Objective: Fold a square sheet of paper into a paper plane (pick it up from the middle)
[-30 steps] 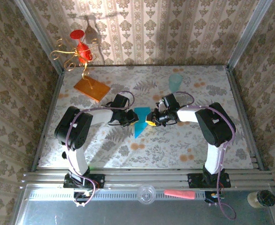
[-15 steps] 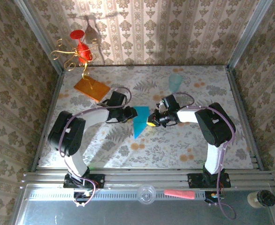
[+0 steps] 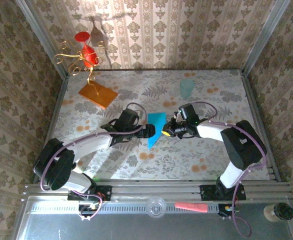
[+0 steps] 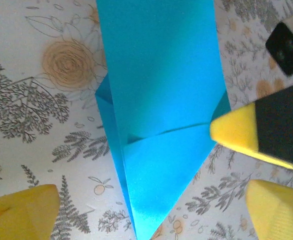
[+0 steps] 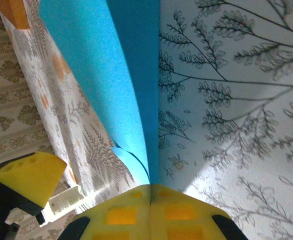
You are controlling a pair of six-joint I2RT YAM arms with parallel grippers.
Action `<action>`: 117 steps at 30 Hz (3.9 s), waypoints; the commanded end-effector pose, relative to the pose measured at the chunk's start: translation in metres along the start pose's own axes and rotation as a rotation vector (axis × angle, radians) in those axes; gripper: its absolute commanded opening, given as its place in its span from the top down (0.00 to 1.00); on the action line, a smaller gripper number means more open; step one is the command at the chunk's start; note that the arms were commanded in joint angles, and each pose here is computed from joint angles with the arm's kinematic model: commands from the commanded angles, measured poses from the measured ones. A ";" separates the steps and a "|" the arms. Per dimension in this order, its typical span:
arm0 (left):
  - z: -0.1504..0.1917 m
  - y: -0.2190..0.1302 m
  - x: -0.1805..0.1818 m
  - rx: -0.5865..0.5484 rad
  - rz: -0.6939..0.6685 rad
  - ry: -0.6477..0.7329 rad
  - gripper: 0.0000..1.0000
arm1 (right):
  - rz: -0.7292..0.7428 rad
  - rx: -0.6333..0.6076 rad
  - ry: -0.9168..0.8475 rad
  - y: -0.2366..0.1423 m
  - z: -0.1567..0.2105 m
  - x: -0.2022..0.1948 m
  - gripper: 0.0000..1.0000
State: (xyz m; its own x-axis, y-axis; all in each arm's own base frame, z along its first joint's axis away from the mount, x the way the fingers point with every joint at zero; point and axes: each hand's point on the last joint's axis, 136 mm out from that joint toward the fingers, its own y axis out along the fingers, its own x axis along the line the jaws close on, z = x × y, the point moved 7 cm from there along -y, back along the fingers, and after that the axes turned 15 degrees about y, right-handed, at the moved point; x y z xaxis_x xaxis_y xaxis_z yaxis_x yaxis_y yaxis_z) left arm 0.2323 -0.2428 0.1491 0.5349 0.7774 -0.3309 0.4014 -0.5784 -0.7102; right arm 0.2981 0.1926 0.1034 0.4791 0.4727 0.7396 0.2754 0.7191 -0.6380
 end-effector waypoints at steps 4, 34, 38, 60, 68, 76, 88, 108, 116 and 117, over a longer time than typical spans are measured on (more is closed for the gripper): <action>0.001 -0.005 -0.013 -0.133 -0.052 0.239 0.00 | -0.012 -0.043 0.065 -0.007 0.003 0.006 0.93; 0.025 0.052 -0.027 -0.019 -0.103 0.838 0.24 | 0.042 -0.009 0.176 0.016 0.007 0.018 0.92; 0.028 0.060 -0.027 -0.012 -0.099 0.848 0.34 | 0.042 -0.003 0.180 0.017 0.007 0.016 0.92; 0.034 0.072 -0.020 -0.017 -0.138 0.819 0.57 | 0.040 0.017 0.185 0.019 0.008 0.013 0.92; 0.035 0.071 -0.017 -0.013 -0.147 0.798 0.66 | 0.039 0.019 0.189 0.018 0.007 0.012 0.89; 0.038 0.070 -0.014 -0.017 -0.119 0.755 0.74 | 0.036 -0.017 0.181 0.006 -0.002 0.012 0.69; 0.054 0.074 -0.007 0.008 -0.047 0.624 0.75 | 0.041 -0.093 0.168 -0.014 -0.015 0.005 0.53; 0.038 0.056 0.003 -0.062 0.211 0.192 0.99 | -0.010 -0.161 -0.131 -0.035 -0.022 -0.004 0.33; 0.035 0.053 0.007 -0.084 0.315 -0.025 1.00 | -0.053 -0.095 -0.291 -0.029 -0.017 -0.001 0.23; 0.034 0.052 0.007 -0.086 0.323 -0.044 1.00 | -0.049 -0.090 -0.303 -0.028 -0.016 0.000 0.22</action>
State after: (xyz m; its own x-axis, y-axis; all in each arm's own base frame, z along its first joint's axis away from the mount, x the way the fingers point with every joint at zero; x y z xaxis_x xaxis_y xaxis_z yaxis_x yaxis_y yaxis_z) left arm 0.2335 -0.2566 0.0788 0.6607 0.6024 -0.4479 0.3053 -0.7607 -0.5728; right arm 0.3054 0.1595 0.1154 0.2993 0.5587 0.7735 0.3854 0.6708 -0.6336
